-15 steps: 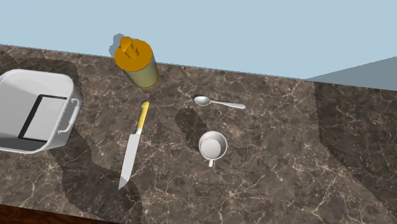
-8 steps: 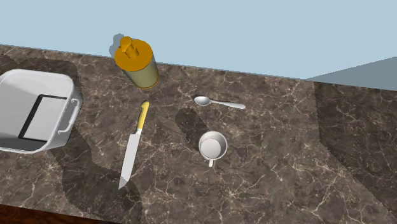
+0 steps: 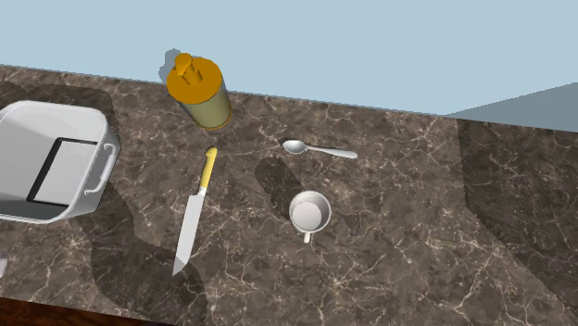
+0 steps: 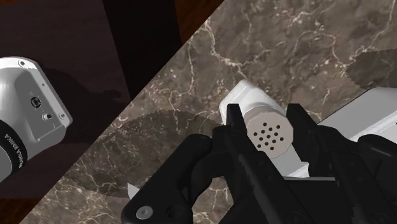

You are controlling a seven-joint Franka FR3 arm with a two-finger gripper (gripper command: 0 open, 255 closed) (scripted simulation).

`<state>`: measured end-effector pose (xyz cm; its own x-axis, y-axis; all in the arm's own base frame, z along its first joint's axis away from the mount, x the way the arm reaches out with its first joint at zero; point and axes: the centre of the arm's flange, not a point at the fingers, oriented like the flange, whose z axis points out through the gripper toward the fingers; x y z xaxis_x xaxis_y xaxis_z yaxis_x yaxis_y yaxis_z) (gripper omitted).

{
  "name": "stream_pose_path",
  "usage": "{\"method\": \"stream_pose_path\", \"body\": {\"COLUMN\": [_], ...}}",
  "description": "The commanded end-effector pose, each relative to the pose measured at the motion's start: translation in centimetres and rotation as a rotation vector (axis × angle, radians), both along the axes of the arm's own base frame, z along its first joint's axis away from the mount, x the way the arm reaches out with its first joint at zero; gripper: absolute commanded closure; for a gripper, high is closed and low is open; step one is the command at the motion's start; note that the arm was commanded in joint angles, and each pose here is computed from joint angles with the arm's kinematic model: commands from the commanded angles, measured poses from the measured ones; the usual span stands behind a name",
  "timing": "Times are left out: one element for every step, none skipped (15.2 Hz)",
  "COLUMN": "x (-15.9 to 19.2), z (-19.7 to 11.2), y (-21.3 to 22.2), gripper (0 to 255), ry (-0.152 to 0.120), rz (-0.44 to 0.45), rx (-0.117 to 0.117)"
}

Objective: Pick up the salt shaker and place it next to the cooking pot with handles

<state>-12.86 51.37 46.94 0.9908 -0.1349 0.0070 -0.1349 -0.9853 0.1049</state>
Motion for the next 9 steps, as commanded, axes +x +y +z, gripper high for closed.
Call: {"method": "stream_pose_path", "body": {"x": [0.0, 0.0, 0.0, 0.0, 0.0, 0.0, 0.0, 0.0, 0.0], "z": [-1.1, -1.6, -2.2, -2.7, -3.2, -3.8, -4.3, -4.8, -5.3], "y": [-0.1, -0.1, -0.1, -0.1, -0.1, -0.1, -0.1, -0.1, -0.1], "gripper": [255, 255, 255, 255, 255, 255, 255, 255, 255], "ry": [0.000, 0.000, 0.000, 0.000, 0.000, 0.000, 0.000, 0.000, 0.000], "rz": [0.000, 0.000, 0.000, 0.000, 0.000, 0.000, 0.000, 0.000, 0.000], "rx": [0.000, 0.000, 0.000, 0.000, 0.000, 0.000, 0.000, 0.000, 0.000]}}
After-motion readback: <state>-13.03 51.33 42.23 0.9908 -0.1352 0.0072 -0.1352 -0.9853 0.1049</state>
